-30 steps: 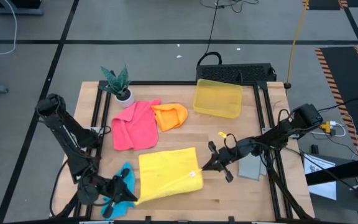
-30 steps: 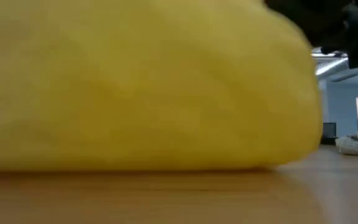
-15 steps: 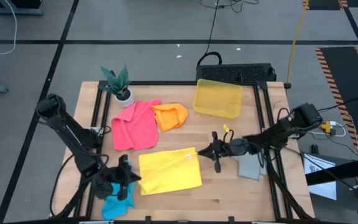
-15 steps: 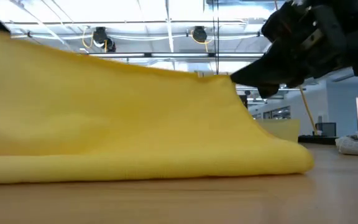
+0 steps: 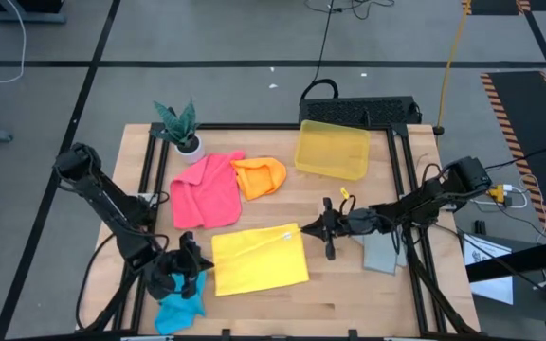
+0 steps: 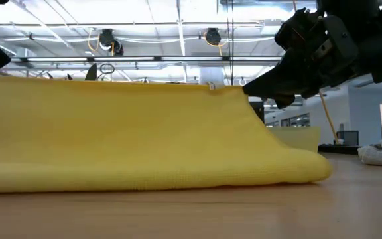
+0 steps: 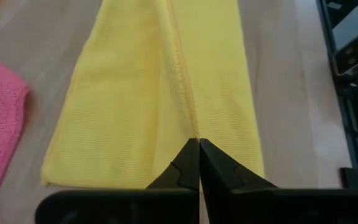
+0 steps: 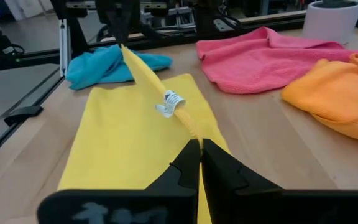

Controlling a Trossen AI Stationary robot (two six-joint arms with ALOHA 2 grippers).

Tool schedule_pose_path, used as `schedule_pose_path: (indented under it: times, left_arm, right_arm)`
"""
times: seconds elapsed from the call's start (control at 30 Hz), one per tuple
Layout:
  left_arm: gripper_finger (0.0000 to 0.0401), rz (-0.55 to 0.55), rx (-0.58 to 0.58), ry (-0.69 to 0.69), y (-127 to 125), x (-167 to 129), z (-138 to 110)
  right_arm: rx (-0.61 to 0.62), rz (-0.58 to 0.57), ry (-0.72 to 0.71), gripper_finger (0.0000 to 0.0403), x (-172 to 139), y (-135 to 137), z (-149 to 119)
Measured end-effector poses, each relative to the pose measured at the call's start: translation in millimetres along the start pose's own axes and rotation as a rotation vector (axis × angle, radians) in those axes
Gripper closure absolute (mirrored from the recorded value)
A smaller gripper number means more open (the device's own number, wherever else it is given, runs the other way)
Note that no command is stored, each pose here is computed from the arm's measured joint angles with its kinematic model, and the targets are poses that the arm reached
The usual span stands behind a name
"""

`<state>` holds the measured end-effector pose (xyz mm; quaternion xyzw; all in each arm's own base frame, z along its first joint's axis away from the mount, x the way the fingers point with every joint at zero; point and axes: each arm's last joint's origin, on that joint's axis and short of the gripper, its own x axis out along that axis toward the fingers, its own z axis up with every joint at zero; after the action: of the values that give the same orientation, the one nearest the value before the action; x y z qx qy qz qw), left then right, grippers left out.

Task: Fold microfiber towels
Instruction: Fold the yellow kitchen towel

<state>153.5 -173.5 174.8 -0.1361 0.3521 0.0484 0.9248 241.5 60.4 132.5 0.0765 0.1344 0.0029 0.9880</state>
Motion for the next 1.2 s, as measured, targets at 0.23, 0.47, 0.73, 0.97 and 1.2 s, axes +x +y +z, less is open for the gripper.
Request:
schedule_pose_path:
  times: [0.23,0.47,0.73,0.97,1.2]
  left_arm:
    - [0.0398,0.05,-0.012,0.013,7,4,3]
    - [0.0397,-0.062,-0.044,0.029,-4,4,11]
    - [0.0395,-0.097,0.011,0.002,-16,-5,23]
    - [0.0393,0.085,-0.025,0.077,3,-4,14]
    - [0.0393,0.152,-0.045,0.077,15,2,8]
  right_arm:
    - [0.004,-0.046,0.022,0.0401,2,-10,-1]
    - [0.007,-0.051,0.021,0.0401,2,-12,0]
    - [0.007,-0.05,0.021,0.0401,2,-12,0]
    - [-0.001,-0.053,0.021,0.0401,2,-13,0]
    - [0.0,-0.076,0.021,0.0401,4,-17,0]
